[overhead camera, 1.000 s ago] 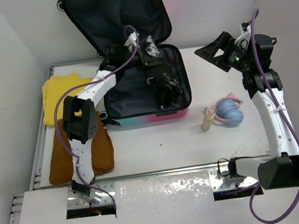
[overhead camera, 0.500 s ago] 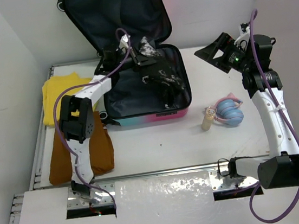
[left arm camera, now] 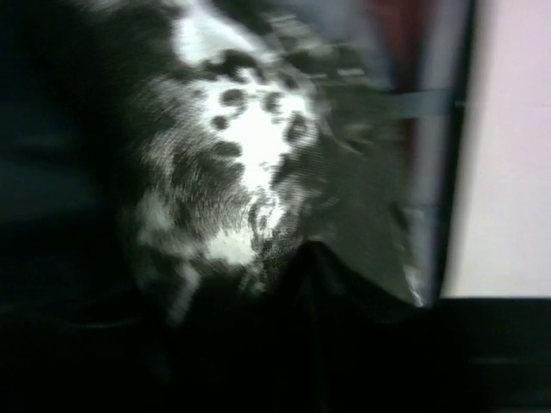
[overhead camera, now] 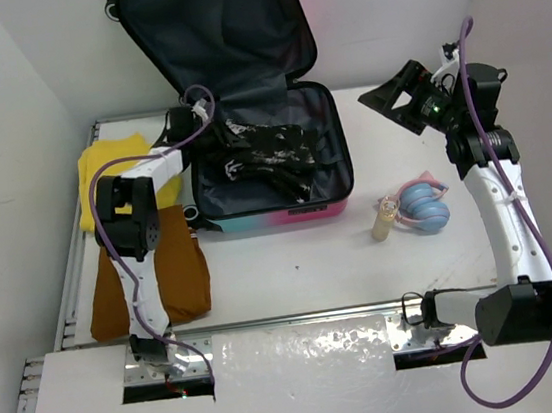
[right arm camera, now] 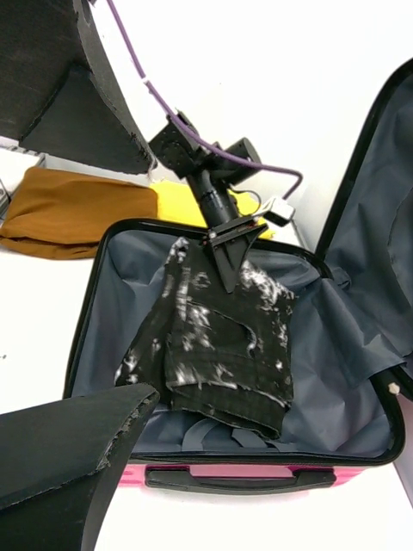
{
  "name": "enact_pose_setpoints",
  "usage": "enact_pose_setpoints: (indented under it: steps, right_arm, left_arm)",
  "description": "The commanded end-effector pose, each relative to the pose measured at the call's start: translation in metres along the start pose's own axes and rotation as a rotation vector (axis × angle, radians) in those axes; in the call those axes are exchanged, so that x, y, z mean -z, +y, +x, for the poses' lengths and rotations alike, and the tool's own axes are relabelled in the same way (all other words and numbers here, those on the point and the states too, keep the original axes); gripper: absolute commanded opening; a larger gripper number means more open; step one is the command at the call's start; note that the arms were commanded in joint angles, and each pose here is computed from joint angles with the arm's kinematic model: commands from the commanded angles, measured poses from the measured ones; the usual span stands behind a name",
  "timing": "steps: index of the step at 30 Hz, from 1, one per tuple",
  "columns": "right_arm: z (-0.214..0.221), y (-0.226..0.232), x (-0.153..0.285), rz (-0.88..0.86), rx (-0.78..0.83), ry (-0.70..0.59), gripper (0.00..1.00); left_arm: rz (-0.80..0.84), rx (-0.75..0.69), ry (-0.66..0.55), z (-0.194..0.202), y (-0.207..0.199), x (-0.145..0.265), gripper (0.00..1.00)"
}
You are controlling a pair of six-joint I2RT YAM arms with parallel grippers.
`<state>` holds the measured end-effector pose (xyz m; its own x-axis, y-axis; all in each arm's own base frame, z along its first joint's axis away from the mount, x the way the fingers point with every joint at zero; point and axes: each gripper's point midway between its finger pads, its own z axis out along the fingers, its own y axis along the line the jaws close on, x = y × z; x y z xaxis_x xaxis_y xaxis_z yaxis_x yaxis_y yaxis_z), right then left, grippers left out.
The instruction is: Pack the luggage
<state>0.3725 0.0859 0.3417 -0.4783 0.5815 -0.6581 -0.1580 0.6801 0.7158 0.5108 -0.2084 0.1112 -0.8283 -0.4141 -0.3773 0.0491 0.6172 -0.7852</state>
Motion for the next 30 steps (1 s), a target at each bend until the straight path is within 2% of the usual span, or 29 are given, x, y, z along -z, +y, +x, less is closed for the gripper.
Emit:
enact_pose_setpoints:
  steps: [1,3,4,5,9,10,11,13,15,17,18,19,20,21,22,23,24,25,27,30]
  right_arm:
    - [-0.007,0.009,-0.002,-0.039,0.033,-0.021,0.99]
    - [-0.005,0.008,-0.005,-0.04,0.036,-0.011,0.99]
    - [-0.006,0.009,-0.005,-0.041,0.048,-0.012,0.99]
    - [-0.004,0.007,-0.008,-0.037,0.048,0.0,0.99]
    - [0.011,0.007,-0.022,-0.015,0.116,0.079,0.99]
    - [0.021,0.013,-0.024,-0.012,0.178,0.125,0.99]
    - [0.022,0.009,-0.03,0.03,0.215,0.132,0.99]
    - [0.048,0.016,-0.046,0.048,0.319,0.233,0.99]
    - [0.066,0.012,-0.066,0.098,0.38,0.277,0.99]
    - [0.079,0.012,-0.08,0.126,0.419,0.28,0.97]
    - [0.09,0.009,-0.094,0.117,0.434,0.301,0.83]
    - [0.094,0.012,-0.106,0.098,0.445,0.302,0.71]
    - [0.107,0.015,-0.116,0.091,0.459,0.33,0.59]
    - [0.12,0.003,-0.136,0.124,0.476,0.38,0.41]
    - [0.128,-0.004,-0.145,0.158,0.496,0.407,0.39]
    - [0.141,-0.004,-0.154,0.176,0.522,0.437,0.38]
    - [0.141,-0.005,-0.164,0.201,0.539,0.436,0.38]
    - [0.166,-0.029,-0.175,0.26,0.531,0.516,0.39]
    - [0.189,-0.04,-0.183,0.299,0.509,0.553,0.37]
    - [0.224,-0.058,-0.196,0.315,0.485,0.589,0.36]
  left_arm:
    - [-0.178,-0.158,-0.045,-0.019,0.019,0.032,0.47]
    - [-0.263,-0.171,-0.025,-0.012,0.033,0.041,0.59]
    - [-0.298,-0.174,-0.018,-0.007,0.039,0.045,0.72]
    - [-0.377,-0.179,-0.048,-0.011,0.044,0.061,1.0]
    - [-0.588,-0.243,-0.172,-0.025,0.04,0.124,1.0]
    - [-0.601,-0.275,-0.236,-0.032,0.019,0.148,1.0]
    - [-0.668,-0.298,-0.28,-0.035,0.015,0.164,1.0]
    - [-0.647,-0.353,-0.355,-0.039,-0.018,0.184,1.0]
    - [-0.634,-0.415,-0.379,-0.036,-0.044,0.18,1.0]
    - [-0.667,-0.443,-0.32,-0.022,-0.045,0.158,0.97]
    - [-0.652,-0.438,-0.308,-0.022,-0.046,0.148,0.93]
    - [-0.61,-0.422,-0.252,-0.012,-0.042,0.127,0.78]
    - [-0.552,-0.398,-0.255,-0.013,-0.047,0.114,0.68]
    - [-0.52,-0.387,-0.227,-0.008,-0.048,0.103,0.59]
    - [-0.486,-0.37,-0.173,0.003,-0.044,0.084,0.49]
    - [-0.475,-0.347,-0.16,0.007,-0.042,0.075,0.48]
    - [-0.482,-0.335,-0.141,0.012,-0.036,0.069,0.48]
    - [-0.508,-0.32,-0.099,0.021,-0.023,0.059,0.48]
    - [-0.532,-0.309,-0.067,0.033,-0.01,0.051,0.49]
    - [-0.542,-0.3,-0.065,0.042,0.008,0.04,0.53]
